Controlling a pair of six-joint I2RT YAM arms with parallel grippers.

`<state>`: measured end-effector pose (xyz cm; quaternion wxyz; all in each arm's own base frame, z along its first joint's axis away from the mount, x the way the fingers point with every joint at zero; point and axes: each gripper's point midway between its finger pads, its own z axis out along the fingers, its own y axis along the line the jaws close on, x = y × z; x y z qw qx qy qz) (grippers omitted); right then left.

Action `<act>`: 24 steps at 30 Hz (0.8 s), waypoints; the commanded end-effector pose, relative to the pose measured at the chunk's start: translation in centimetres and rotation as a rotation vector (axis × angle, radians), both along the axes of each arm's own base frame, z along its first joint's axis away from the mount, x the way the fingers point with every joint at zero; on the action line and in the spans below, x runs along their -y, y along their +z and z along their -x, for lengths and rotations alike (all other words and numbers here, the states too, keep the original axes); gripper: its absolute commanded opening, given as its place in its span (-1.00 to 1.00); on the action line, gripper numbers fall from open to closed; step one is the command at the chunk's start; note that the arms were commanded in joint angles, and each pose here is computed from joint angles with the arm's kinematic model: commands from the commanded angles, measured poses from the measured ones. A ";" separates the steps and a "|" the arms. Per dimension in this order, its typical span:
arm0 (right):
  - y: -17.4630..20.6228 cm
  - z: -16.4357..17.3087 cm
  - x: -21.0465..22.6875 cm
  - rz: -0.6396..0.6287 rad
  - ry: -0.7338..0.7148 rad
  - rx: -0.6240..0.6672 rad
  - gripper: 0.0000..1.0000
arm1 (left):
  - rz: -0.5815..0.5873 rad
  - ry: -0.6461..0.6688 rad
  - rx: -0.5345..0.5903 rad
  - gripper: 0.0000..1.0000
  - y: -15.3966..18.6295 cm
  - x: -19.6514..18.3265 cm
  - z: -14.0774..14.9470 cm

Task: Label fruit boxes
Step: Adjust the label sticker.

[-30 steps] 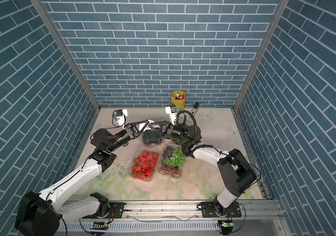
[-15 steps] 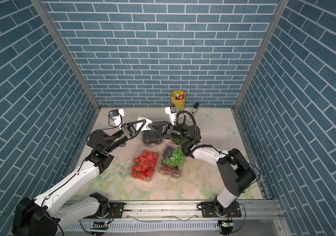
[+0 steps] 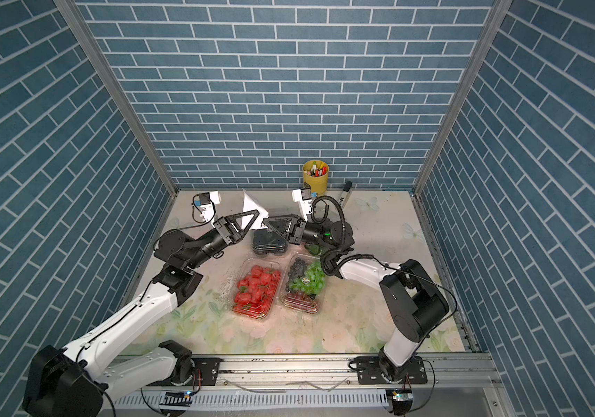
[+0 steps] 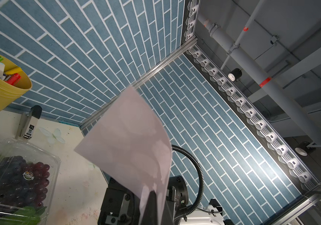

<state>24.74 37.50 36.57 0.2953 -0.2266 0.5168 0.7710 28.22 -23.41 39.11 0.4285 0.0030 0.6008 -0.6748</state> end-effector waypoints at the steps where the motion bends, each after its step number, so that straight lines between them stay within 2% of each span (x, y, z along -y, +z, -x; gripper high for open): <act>1: 1.9 0.8 -0.4 -0.037 0.030 0.045 -1.00 | 0.009 -0.040 0.034 -1.00 0.2 0.4 0.7; 14: 3.1 2.8 0.7 -0.054 0.039 0.097 -1.00 | 0.001 0.023 0.003 -1.00 -0.5 -1.0 -0.4; 24: 2.9 2.3 0.2 -0.051 0.043 0.085 -1.00 | 0.025 0.008 0.008 -1.00 -0.1 -0.9 -0.3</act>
